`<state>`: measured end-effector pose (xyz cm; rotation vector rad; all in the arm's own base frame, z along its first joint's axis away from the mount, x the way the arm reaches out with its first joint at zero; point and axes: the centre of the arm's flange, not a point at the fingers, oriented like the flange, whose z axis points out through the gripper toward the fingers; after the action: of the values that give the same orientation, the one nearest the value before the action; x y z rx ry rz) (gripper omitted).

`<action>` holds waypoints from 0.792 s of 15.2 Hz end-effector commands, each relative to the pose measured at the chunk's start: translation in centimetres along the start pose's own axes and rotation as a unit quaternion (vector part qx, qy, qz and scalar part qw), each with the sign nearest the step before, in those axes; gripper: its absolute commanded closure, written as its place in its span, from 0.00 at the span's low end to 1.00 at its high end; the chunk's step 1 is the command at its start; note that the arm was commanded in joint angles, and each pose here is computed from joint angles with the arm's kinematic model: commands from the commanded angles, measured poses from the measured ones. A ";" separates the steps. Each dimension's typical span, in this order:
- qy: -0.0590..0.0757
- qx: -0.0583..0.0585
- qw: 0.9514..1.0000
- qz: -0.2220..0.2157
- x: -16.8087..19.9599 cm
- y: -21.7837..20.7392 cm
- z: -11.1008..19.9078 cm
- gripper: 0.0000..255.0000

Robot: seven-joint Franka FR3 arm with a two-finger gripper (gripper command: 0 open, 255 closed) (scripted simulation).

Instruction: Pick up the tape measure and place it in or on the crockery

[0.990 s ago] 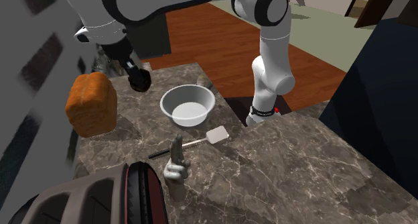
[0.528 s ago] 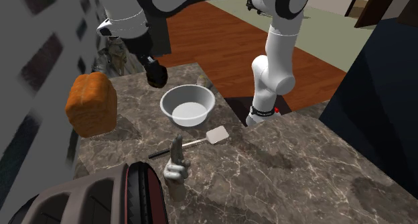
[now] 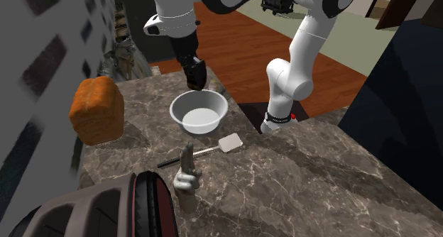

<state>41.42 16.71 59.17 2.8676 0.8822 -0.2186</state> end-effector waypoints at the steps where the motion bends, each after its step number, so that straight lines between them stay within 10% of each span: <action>1: 0.000 0.000 1.000 0.000 -0.6 -0.3 0.7 1.00; 12: 0.000 0.000 1.000 0.000 0.4 -0.7 6.4 1.00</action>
<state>40.63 16.57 53.17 2.8681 0.8814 -0.2206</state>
